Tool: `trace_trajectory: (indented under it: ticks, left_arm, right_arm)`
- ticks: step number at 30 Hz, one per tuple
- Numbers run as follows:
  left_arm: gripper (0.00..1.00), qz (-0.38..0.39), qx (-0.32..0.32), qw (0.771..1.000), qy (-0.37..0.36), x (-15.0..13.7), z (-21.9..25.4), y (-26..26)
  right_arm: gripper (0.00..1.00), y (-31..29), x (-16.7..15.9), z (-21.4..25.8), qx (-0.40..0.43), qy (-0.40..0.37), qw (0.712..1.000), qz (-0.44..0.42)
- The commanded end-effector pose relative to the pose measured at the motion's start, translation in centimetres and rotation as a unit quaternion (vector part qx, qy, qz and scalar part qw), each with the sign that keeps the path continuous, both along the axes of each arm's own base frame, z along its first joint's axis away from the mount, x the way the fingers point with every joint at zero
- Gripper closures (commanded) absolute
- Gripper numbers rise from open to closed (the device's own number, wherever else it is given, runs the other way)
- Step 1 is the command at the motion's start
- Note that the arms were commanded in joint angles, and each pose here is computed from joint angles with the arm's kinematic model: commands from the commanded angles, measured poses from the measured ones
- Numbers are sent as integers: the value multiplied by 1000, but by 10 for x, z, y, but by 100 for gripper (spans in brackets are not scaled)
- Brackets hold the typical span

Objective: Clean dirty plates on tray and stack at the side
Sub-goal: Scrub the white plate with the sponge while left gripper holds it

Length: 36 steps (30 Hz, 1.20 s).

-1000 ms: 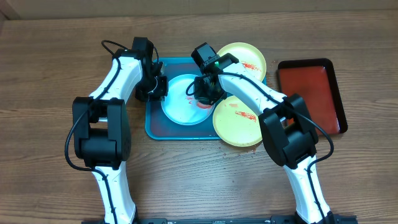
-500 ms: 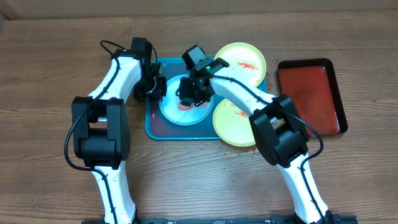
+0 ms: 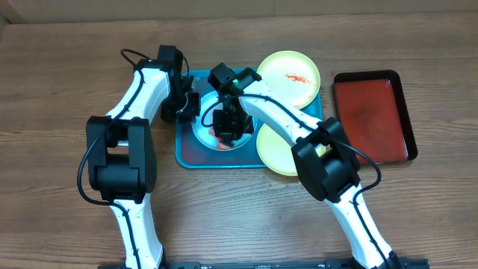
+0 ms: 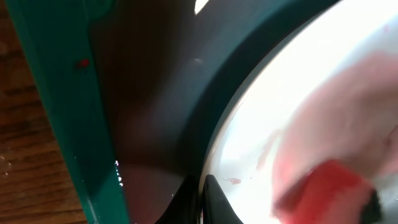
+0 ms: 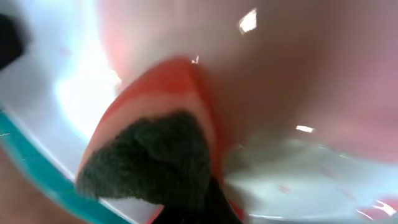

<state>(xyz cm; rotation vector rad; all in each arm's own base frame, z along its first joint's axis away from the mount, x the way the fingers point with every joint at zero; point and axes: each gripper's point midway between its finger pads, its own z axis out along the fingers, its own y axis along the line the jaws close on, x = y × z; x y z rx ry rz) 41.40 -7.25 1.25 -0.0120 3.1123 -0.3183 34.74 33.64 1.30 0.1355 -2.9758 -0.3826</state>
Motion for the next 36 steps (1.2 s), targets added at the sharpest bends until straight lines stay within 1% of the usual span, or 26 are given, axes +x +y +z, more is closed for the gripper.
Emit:
trace_trajectory:
  ticks: [1, 4, 6, 9, 12, 14, 16, 17, 19, 21, 27, 33, 35, 36]
  left_arm:
    - [96, 4, -12, 1000, 3, 1, -2, -7]
    - [96, 5, -12, 1000, 3, 1, -2, -6]
    - [96, 5, -12, 1000, 3, 1, -2, -6]
    - [96, 5, -12, 1000, 4, 1, -2, -7]
    - [96, 5, -12, 1000, 4, 1, -2, -7]
    - [96, 5, -12, 1000, 4, 1, -2, -7]
    - [96, 5, -12, 1000, 4, 1, -2, -7]
    - [96, 5, -12, 1000, 4, 1, -2, -7]
    - [96, 5, -12, 1000, 4, 1, -2, -7]
    - [96, 5, -12, 1000, 4, 0, -2, -7]
    - [96, 5, -12, 1000, 4, 1, -2, -7]
    - [96, 5, -12, 1000, 4, 1, -2, -7]
    - [96, 5, -12, 1000, 4, 1, -2, -7]
    - [96, 5, -12, 1000, 4, 1, -2, -7]
  right_arm:
    - [96, -49, 38, -6, -148, -98, 984, -15]
    - [96, -57, 56, -2, -178, -144, 973, -21]
    - [96, -56, 65, -4, -178, -162, 970, -31]
    - [96, -50, 73, -12, -168, -172, 970, -46]
    - [96, -38, 74, -30, -143, -161, 974, -64]
    - [96, -15, 68, -42, -88, -132, 986, -60]
    - [96, 17, 59, -47, -3, -96, 995, -37]
    - [96, 37, 55, -44, 50, -80, 995, -21]
    - [96, 65, 46, -37, 125, -55, 991, -1]
    - [96, 77, 40, -32, 155, -42, 987, 8]
    - [96, 71, 24, -32, 150, 0, 989, 3]
    - [96, 46, 23, -23, 131, 32, 991, -17]
    - [96, 27, 26, -20, 104, 35, 993, -31]
    - [96, 5, 30, -17, 63, 26, 997, -45]
